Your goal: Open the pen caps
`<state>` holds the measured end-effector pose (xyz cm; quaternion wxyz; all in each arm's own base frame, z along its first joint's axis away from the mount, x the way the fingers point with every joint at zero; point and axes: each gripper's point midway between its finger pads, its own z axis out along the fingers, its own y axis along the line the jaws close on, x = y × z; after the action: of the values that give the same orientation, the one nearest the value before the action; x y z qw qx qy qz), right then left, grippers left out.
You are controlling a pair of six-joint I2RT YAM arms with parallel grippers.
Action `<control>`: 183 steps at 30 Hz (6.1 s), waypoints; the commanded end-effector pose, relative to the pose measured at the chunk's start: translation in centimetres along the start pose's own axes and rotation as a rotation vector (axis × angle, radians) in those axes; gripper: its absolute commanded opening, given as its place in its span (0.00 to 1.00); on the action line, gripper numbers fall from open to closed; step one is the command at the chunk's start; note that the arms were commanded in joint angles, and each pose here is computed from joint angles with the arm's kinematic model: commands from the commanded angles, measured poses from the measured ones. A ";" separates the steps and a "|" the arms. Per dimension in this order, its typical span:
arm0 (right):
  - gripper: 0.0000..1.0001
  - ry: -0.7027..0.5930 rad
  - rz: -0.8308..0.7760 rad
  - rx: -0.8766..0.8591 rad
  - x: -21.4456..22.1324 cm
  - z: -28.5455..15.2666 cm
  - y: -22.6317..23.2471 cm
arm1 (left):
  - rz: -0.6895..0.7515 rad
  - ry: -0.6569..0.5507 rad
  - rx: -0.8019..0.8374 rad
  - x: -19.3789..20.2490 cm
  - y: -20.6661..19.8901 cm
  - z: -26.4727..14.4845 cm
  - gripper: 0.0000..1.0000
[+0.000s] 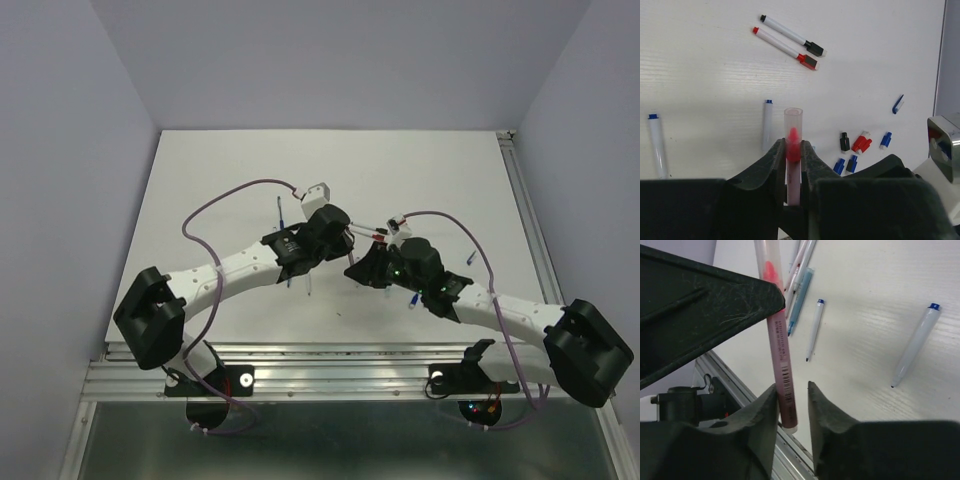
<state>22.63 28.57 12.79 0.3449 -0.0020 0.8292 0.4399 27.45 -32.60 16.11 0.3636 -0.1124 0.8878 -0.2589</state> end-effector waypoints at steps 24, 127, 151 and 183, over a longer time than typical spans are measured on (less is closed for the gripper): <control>0.01 0.481 0.032 -0.340 15.2 -5.6 9.2 | -0.170 -0.505 -0.222 -16.7 7.5 1.1 0.00; 1.00 -0.559 0.232 1.017 -10.2 -16.7 -18.1 | 0.346 0.385 0.166 14.4 -7.6 6.8 0.13; 1.00 -0.500 0.143 0.900 -10.3 -15.2 -16.8 | 0.359 0.242 0.140 8.6 -8.7 4.2 0.89; 1.00 -0.408 0.016 0.711 -9.5 -13.0 -14.7 | -0.029 0.076 -0.384 -3.6 2.5 15.1 0.77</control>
<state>26.95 8.00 12.51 0.4664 0.2060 0.8497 0.1342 40.08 -35.46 6.26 0.2836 -0.1663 0.9381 -0.1090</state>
